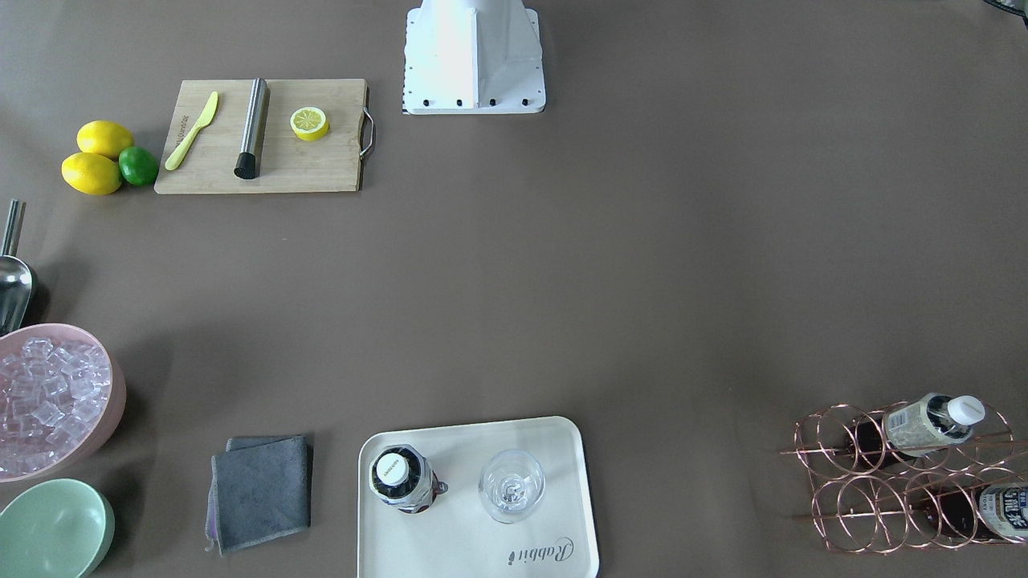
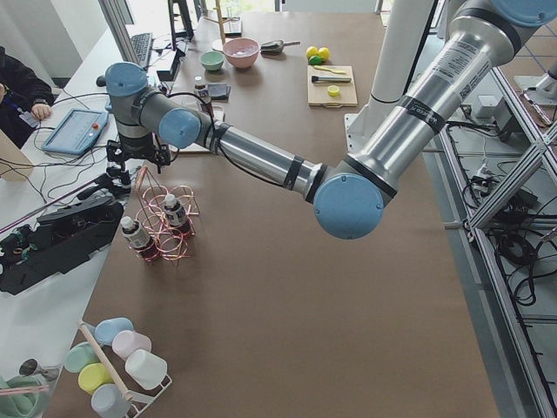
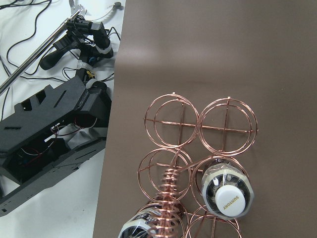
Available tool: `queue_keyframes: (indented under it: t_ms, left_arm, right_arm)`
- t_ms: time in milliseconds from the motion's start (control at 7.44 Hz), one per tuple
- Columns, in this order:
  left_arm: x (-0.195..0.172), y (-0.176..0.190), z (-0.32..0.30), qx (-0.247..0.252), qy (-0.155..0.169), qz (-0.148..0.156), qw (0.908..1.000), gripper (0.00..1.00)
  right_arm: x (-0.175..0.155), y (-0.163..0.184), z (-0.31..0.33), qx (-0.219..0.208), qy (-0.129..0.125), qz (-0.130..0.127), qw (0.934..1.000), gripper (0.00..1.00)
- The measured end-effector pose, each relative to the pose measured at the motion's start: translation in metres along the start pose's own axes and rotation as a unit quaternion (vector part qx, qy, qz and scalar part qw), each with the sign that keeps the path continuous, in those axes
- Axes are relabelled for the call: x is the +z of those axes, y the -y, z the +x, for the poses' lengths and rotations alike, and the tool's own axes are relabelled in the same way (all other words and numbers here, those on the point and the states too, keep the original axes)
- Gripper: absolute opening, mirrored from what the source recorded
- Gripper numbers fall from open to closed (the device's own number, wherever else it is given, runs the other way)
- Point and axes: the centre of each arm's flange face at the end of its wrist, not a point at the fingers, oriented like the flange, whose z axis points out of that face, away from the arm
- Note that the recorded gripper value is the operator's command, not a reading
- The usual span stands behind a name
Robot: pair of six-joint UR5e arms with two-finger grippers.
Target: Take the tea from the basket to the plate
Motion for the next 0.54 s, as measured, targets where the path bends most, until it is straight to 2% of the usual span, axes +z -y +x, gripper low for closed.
queue_keyframes:
  t_ms: [269,403,538]
  left_arm:
    - [-0.057,0.002,0.014,-0.08,0.038,0.028,0.9957,0.97]
    - [-0.071,-0.003,0.027,-0.139,0.046,0.037,0.9885,0.97]
    - [-0.075,-0.011,0.037,-0.212,0.046,0.041,0.9754,0.97]
  right_arm:
    - [0.0,0.0,0.0,0.0,0.0,0.0,1.0,1.0]
    - [0.0,0.0,0.0,0.0,0.001,0.0,1.0,1.0]
    - [0.0,0.0,0.0,0.0,0.001,0.0,1.0,1.0]
